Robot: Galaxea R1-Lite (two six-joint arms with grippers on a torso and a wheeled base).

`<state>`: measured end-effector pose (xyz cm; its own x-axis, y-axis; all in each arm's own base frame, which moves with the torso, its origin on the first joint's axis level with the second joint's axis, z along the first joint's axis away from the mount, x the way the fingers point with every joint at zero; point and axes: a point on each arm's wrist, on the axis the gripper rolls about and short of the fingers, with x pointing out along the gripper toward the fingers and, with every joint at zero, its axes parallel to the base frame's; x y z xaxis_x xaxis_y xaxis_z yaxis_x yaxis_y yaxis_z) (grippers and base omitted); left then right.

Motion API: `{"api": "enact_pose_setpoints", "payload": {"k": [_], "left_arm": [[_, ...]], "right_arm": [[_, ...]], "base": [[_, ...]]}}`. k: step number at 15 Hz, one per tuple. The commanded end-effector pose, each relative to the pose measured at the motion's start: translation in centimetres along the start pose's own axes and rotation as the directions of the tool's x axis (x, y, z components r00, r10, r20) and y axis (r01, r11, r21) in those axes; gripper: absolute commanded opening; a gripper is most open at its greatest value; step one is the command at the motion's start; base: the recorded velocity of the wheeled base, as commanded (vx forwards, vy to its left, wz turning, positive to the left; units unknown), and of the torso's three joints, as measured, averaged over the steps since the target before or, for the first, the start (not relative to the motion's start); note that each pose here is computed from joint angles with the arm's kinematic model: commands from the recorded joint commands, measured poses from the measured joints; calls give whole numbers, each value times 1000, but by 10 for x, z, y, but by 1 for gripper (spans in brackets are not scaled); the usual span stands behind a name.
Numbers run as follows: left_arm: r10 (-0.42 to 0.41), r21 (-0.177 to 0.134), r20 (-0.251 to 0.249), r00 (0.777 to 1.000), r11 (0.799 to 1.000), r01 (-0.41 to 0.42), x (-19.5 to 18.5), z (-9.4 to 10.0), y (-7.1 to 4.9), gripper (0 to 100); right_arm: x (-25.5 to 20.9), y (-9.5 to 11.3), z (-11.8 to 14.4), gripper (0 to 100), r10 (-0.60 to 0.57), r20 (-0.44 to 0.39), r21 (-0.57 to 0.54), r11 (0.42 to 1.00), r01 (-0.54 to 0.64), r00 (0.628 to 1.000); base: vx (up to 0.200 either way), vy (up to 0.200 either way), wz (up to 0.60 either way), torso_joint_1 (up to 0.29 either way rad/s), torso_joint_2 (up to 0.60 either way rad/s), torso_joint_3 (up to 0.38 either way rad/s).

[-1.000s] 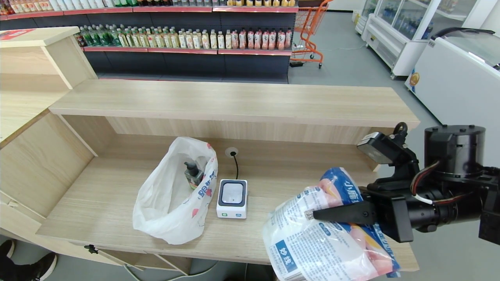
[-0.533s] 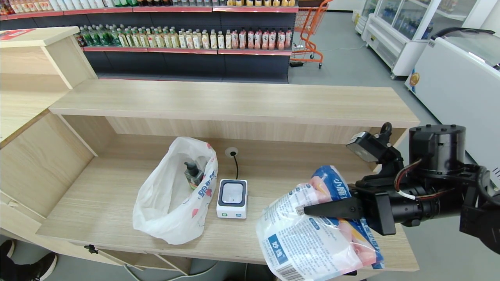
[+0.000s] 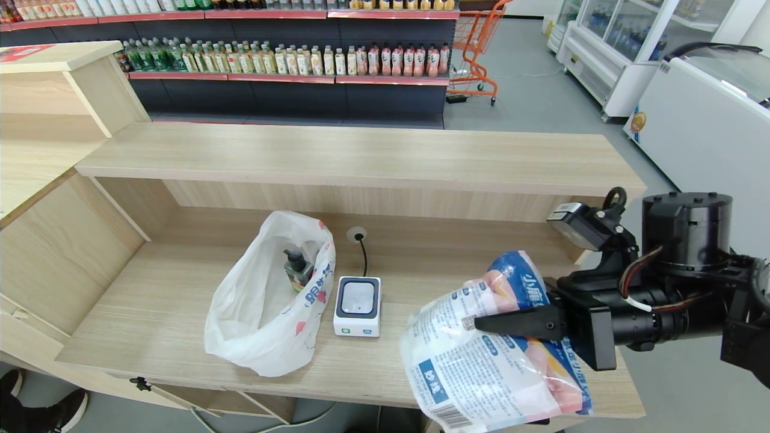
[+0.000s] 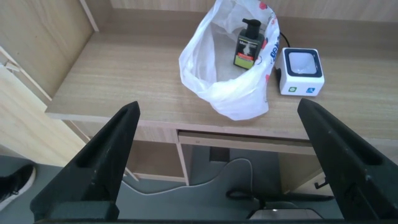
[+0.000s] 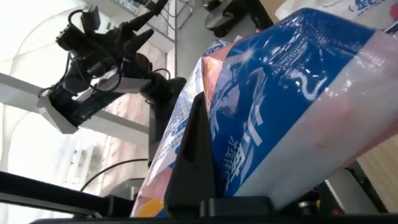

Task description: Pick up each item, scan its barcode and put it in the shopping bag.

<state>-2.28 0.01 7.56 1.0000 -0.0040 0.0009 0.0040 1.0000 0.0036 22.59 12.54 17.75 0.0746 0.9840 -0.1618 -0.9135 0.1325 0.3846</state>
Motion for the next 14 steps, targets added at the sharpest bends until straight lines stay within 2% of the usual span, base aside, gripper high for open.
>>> {"api": "enact_pose_setpoints", "payload": {"k": [1,3,4,5,6,9,10,13,14], "left_arm": [[-1,1,1,1000,1000,1,0,0,0,100],[-1,1,1,1000,1000,1,0,0,0,100],[-1,-1,1,1000,1000,1,0,0,0,100],[-1,-1,1,1000,1000,1,0,0,0,100],[1,1,1,1000,1000,-1,0,0,0,100],[-1,-1,1,1000,1000,1,0,0,0,100],[1,-1,1,1000,1000,-1,0,0,0,100],[-1,-1,1,1000,1000,1,0,0,0,100],[-1,1,1,1000,1000,1,0,0,0,100]], "right_arm": [[-23,-1,-2,0,-191,45,-197,961,196,981],[-43,-3,0,0,-362,88,-396,842,366,928],[-51,-3,4,0,-436,116,-480,762,435,892],[-53,-2,5,0,-474,128,-512,721,468,871],[-55,-1,5,0,-551,143,-582,625,520,822],[-60,13,2,0,-550,160,-710,513,482,820],[-60,16,0,0,-544,158,-769,456,448,824],[-57,14,-5,0,-526,129,-890,312,332,840],[-52,12,-10,0,-513,104,-916,284,283,852]], "base": [[0,0,0,0,0,0],[0,0,0,0,0,0],[0,0,0,0,0,0],[0,0,0,0,0,0],[0,0,0,0,0,0],[0,0,0,0,0,0],[0,0,0,0,0,0],[0,0,0,0,0,0],[0,0,0,0,0,0]]}}
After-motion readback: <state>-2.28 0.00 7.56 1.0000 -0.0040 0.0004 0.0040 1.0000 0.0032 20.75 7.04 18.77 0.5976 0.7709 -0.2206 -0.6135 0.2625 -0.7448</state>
